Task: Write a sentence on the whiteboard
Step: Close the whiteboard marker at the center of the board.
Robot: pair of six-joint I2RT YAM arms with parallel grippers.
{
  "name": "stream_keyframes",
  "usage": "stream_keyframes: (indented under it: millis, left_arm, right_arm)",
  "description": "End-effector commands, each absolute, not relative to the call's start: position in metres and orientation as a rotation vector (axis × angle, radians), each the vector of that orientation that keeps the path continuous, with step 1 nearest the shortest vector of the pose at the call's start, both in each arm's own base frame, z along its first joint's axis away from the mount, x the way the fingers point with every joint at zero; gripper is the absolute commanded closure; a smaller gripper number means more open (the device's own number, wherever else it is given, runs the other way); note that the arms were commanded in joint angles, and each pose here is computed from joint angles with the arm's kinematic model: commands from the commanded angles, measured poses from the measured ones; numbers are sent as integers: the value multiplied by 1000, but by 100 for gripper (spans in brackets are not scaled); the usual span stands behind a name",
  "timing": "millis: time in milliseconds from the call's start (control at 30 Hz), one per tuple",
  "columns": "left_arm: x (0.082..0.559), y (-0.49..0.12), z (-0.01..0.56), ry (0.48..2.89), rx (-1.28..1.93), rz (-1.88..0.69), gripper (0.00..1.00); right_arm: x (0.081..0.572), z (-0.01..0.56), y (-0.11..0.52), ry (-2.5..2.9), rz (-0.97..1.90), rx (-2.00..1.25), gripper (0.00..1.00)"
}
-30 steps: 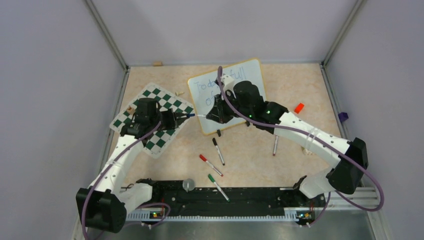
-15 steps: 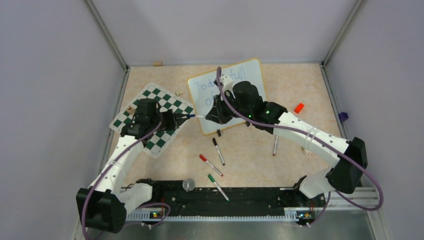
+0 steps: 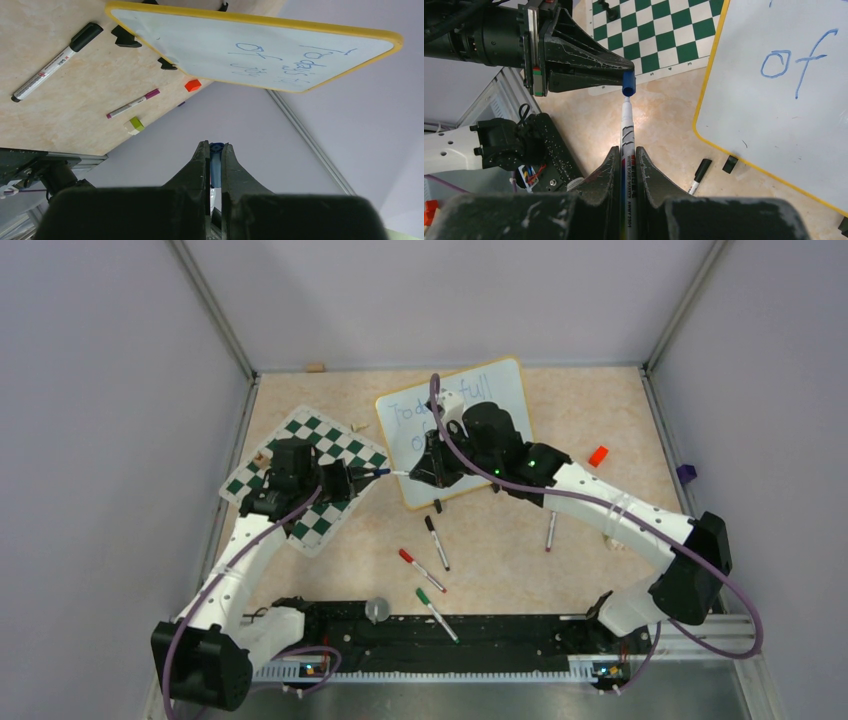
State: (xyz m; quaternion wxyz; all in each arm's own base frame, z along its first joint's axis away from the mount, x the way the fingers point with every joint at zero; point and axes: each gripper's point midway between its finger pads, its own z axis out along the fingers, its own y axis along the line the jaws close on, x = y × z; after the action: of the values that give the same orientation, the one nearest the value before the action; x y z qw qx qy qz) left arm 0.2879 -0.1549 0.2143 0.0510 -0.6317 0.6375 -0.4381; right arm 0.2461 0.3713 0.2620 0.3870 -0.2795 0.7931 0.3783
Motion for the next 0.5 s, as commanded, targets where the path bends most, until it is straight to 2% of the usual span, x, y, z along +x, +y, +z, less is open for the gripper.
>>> stream_keyframes:
  millis: [0, 467]
  left_arm:
    - [287, -157, 222, 1927, -1897, -1381, 100]
    - [283, -155, 221, 1944, -1881, -1354, 100]
  right_arm:
    - [249, 292, 384, 1912, 990, -725, 100]
    - [251, 289, 385, 1914, 985, -728, 100]
